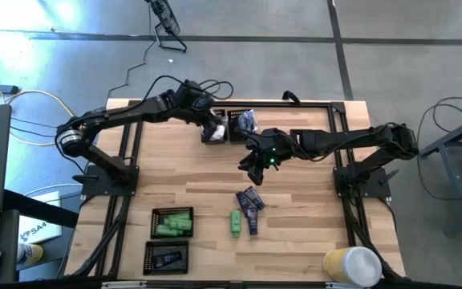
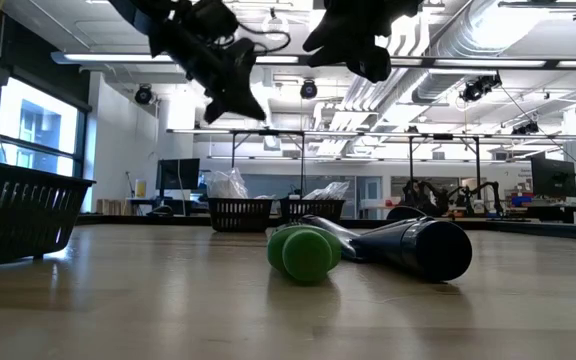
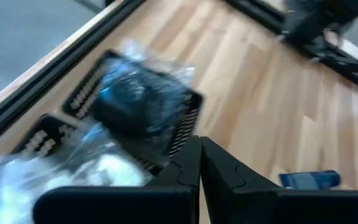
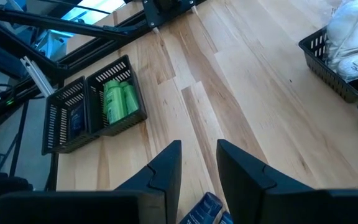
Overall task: Pick & Place Travel size toiletries
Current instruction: Put the dark blue shave cream into the bottom left basket
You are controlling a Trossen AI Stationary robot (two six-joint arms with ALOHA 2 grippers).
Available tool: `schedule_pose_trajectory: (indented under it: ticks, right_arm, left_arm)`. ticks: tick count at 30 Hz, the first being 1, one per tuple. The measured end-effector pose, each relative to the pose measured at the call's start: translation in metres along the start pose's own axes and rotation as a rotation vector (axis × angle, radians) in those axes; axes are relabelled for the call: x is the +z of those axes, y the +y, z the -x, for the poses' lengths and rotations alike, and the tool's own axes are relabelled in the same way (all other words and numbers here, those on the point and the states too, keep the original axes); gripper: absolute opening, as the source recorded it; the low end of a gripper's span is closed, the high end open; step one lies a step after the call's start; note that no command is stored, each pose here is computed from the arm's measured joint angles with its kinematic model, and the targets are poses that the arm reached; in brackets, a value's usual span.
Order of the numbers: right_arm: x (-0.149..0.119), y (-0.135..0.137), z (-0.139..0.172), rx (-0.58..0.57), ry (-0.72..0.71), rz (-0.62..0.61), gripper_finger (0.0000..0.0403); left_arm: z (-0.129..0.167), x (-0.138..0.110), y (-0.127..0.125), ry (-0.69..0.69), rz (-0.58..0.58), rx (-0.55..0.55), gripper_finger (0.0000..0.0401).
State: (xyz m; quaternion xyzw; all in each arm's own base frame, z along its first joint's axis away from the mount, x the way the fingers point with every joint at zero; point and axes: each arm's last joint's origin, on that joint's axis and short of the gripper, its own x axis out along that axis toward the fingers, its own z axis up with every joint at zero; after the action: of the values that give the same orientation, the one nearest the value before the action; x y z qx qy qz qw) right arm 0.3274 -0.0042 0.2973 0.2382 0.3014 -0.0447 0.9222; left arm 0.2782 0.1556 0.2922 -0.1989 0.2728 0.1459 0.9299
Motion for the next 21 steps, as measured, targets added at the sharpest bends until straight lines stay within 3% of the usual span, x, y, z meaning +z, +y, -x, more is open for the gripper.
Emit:
schedule_pose_trajectory:
  ticks: [7, 14, 21]
  right_arm:
    - [0.0, 0.0, 0.0, 0.002, 0.001, 0.007, 0.0094]
    - [0.0, 0.001, 0.0, 0.01, 0.006, 0.008, 0.0094]
    - [-0.002, 0.004, 0.0, 0.021, 0.015, 0.041, 0.0094]
  left_arm:
    - [0.003, -0.004, -0.05, -0.015, -0.141, -0.132, 0.0001]
    - [0.013, -0.02, -0.096, 0.055, -0.183, -0.249, 0.0]
    - [0.015, -0.033, -0.126, 0.068, -0.179, -0.247, 0.0]
